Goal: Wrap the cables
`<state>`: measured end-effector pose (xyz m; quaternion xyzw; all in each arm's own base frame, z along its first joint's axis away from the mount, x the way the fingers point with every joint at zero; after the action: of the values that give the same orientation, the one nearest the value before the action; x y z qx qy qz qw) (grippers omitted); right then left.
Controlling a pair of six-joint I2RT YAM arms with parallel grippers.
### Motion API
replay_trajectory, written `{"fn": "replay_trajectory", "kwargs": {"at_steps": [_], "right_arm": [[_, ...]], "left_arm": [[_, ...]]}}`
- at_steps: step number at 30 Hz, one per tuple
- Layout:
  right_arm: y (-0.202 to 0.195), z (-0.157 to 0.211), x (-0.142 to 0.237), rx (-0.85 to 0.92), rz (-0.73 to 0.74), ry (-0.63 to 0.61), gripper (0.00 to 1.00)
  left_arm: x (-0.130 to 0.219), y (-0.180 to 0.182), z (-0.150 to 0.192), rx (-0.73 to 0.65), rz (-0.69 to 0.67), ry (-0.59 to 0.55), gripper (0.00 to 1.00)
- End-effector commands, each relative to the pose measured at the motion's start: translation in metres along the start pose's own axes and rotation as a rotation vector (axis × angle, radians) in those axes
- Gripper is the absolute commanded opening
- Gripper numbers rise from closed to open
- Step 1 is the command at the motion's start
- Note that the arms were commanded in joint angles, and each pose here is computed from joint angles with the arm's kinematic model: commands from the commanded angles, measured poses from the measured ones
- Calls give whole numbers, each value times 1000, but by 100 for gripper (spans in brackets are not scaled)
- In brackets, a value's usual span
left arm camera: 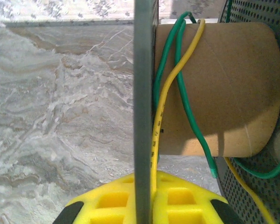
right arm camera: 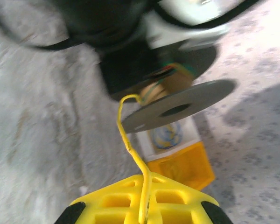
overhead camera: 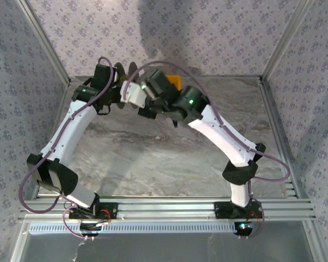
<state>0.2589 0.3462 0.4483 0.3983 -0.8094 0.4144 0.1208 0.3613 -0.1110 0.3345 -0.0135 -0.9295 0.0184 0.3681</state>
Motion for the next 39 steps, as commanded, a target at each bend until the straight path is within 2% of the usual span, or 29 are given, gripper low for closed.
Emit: {"fn": "replay_trajectory", "kwargs": {"at_steps": [1,8,12,15,18,20,22,25,29,30,31,33,34,39], "right_arm": [[-40,-13,11,9,112,-104,0],[-101,18,-9,-45,236,-68,0],[-121,43,-23,-74,242,-24,0],[-130,62,-35,-93,218,7,0],[-137,84,-50,-128,173,33,0],[-142,99,-60,-175,137,41,0],[-146,112,-67,-217,109,51,0],[-146,126,-78,-257,75,67,0],[-140,128,-84,-279,28,51,0],[-138,127,-85,-286,17,40,2],[-136,125,-85,-291,3,25,9],[-135,122,-85,-305,-14,-6,33],[-135,120,-83,-309,-17,-22,42],[-145,126,-76,-324,13,-57,71]], "left_arm": [[12,3,-3,-117,-46,-51,0],[14,-14,46,-342,40,65,0],[24,-19,74,-456,119,122,0],[45,-27,87,-561,233,102,0],[79,-37,92,-648,385,21,0],[108,-42,90,-668,510,-73,0],[134,-43,83,-674,581,-177,0],[165,-42,68,-661,613,-320,0],[187,-39,35,-614,557,-492,0],[192,-39,27,-597,542,-533,0],[196,-38,17,-576,522,-570,0],[201,-39,-2,-539,487,-614,0],[204,-40,-10,-525,473,-630,0],[206,-45,-42,-490,420,-651,0]]}}
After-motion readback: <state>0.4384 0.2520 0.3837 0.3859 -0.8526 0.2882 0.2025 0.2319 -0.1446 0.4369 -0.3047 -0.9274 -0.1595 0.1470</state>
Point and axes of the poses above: each hand's point on the last joint's axis, 136 mm out from that joint toward the fingers, its own x axis back along the fingers, its own y axis along the line the jaws close on, z = x × y, the point moved 6 cm from there along x, back along the fingers, and after that the axes turned 2 degrees about x, right-handed, at the moved point
